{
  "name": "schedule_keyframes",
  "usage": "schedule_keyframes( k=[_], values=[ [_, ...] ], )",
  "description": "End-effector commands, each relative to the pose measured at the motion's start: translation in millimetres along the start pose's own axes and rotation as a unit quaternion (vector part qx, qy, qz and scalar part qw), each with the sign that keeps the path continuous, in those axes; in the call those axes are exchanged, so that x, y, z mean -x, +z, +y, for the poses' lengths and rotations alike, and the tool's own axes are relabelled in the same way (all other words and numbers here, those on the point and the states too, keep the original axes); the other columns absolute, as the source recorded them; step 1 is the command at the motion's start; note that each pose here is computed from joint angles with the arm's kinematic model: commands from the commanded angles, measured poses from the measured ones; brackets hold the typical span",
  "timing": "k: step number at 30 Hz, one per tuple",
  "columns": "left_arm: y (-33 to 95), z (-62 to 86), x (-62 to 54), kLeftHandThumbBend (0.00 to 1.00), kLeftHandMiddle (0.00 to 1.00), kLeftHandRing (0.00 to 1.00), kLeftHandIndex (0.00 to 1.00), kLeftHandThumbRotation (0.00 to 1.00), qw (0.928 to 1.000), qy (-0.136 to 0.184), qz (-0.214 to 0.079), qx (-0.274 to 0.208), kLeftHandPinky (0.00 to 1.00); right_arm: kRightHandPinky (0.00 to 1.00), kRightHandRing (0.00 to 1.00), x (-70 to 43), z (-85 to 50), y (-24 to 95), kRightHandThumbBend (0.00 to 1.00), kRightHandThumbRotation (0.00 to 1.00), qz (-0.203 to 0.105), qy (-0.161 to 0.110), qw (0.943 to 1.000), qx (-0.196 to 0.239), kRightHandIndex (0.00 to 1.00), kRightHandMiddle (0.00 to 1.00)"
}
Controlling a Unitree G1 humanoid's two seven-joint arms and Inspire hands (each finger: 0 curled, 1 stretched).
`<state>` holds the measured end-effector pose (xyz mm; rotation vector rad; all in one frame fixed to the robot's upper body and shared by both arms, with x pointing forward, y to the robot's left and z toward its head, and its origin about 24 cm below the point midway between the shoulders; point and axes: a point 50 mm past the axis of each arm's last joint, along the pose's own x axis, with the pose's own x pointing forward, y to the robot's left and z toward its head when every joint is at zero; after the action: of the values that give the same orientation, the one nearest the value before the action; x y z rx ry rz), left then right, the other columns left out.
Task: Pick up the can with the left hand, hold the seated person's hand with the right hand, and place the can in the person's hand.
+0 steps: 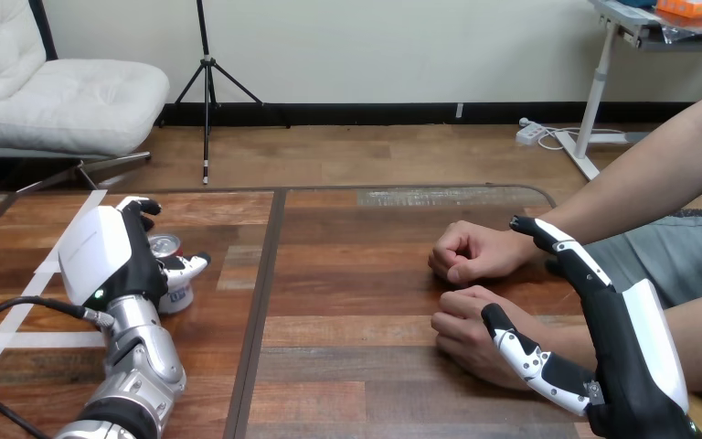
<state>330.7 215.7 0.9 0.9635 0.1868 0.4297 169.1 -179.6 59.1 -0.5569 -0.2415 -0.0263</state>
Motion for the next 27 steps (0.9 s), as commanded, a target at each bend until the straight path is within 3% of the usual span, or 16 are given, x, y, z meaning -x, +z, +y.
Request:
schedule_keyframes(
  k=[1,11,27],
  values=[
    [14.1,6.4,-7.6,0.72,0.61,0.59,0.68,0.01,0.9995,0.016,-0.02,0.02,0.57,0.85,0.9,-9.0,-5.7,15.7,0.46,0.0,-0.047,-0.012,0.9988,-0.001,0.85,0.89],
    [11.7,7.3,-7.1,0.67,0.5,0.5,0.62,0.0,0.9994,0.02,-0.024,0.017,0.51,0.85,0.89,-9.5,-5.5,15.2,0.46,0.0,-0.049,-0.014,0.9987,-0.001,0.84,0.89],
    [9.5,6.3,-4.6,0.68,0.48,0.48,0.58,0.0,0.999,0.025,-0.024,0.027,0.49,0.85,0.9,-9.5,-6.3,15.2,0.46,0.0,-0.05,-0.013,0.9987,-0.001,0.84,0.89]
  ],
)
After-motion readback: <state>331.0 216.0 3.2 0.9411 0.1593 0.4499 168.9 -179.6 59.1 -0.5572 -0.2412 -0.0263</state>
